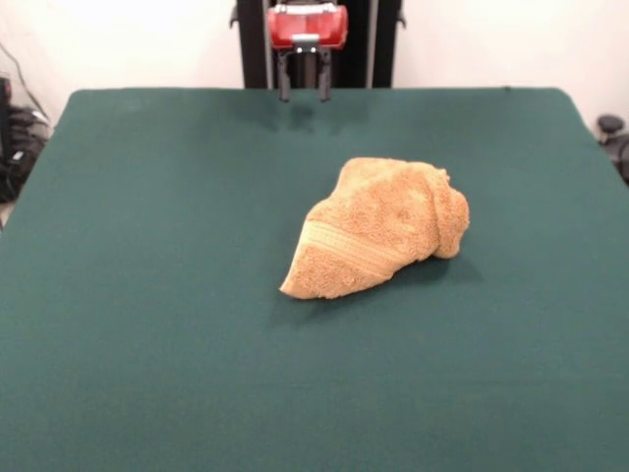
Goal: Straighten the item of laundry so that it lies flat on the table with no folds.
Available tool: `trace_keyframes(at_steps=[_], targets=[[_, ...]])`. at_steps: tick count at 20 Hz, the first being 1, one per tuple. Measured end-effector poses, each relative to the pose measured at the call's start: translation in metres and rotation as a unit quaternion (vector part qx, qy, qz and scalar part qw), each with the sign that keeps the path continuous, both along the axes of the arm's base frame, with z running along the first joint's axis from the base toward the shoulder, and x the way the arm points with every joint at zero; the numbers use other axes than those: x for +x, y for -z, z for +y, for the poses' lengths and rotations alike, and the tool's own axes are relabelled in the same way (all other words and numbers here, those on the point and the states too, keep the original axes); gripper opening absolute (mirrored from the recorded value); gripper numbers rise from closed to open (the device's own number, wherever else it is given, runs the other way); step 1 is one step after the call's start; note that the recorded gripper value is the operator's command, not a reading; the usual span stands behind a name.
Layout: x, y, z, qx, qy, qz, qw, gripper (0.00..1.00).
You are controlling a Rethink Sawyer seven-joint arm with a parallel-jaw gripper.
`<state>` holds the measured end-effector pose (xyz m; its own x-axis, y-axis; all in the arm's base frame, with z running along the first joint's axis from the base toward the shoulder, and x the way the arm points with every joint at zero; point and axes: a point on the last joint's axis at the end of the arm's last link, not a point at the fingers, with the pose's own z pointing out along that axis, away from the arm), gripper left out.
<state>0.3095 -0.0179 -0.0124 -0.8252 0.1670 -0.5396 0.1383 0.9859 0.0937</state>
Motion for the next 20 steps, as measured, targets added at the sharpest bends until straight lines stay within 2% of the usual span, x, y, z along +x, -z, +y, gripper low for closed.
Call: trace_keyframes(at_steps=[8, 15, 20], targets=[[-0.020, -0.010, -0.007, 0.009, -0.034, 0.034, 0.9988, 1.00], [-0.019, -0.017, -0.025, -0.001, -0.023, 0.029, 0.9993, 1.00], [-0.015, -0.023, -0.036, -0.014, -0.013, 0.012, 0.9998, 1.00]])
